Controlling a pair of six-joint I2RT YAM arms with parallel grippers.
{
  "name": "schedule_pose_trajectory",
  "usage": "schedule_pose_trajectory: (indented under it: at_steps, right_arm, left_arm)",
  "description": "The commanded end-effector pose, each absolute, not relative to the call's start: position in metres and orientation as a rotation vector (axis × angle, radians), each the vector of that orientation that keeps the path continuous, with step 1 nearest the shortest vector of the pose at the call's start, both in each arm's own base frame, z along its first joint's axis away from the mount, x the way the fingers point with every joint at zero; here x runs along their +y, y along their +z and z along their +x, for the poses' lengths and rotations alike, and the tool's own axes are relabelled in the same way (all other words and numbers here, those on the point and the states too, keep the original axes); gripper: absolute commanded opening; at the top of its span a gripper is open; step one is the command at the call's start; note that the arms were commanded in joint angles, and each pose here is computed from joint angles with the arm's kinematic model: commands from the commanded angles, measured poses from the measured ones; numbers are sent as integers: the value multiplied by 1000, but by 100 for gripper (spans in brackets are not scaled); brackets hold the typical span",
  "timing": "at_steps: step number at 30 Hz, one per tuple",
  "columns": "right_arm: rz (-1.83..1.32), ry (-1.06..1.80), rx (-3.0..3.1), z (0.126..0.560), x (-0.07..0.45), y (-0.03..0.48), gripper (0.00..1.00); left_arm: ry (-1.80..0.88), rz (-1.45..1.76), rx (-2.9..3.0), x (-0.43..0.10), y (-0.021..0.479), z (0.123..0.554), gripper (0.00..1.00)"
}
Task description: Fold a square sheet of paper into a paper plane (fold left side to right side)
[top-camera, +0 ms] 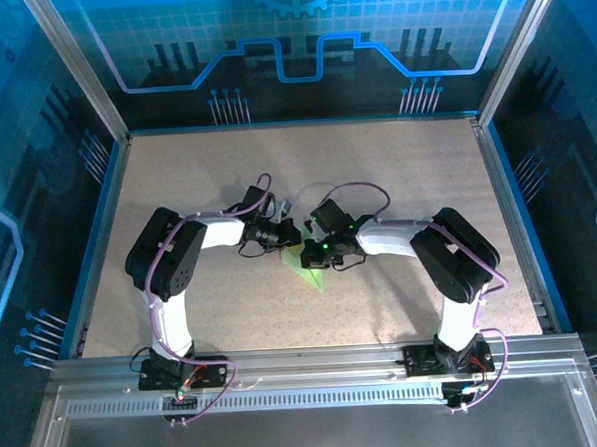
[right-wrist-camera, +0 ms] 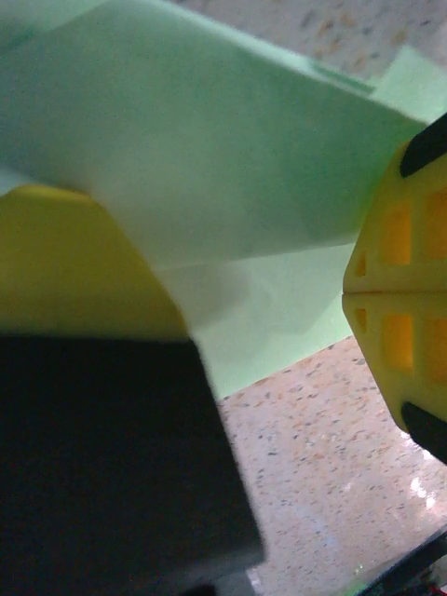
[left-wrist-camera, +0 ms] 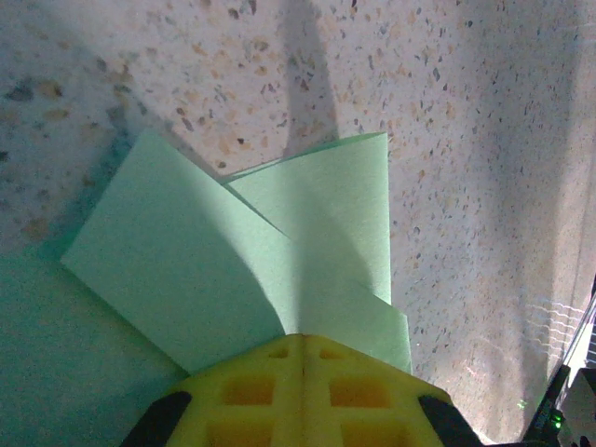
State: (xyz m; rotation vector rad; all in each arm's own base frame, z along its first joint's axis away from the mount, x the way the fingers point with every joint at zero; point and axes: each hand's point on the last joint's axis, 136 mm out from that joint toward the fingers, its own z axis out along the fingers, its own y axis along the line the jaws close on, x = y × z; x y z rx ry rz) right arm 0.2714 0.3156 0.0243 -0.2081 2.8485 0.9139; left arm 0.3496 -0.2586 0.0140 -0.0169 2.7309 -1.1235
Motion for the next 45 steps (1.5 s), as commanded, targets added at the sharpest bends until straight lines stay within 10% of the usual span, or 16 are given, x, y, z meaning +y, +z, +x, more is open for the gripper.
schedule_pose_trajectory:
  at_steps: [1, 45]
  right_arm:
    - [-207, 953, 2800, 286, 325, 34, 0]
    - [-219, 839, 2994, 227, 285, 1, 0]
  left_arm:
    - [-1008, -22, 2835, -247, -17, 336, 0]
    - [-955, -81, 2866, -241, -24, 337, 0]
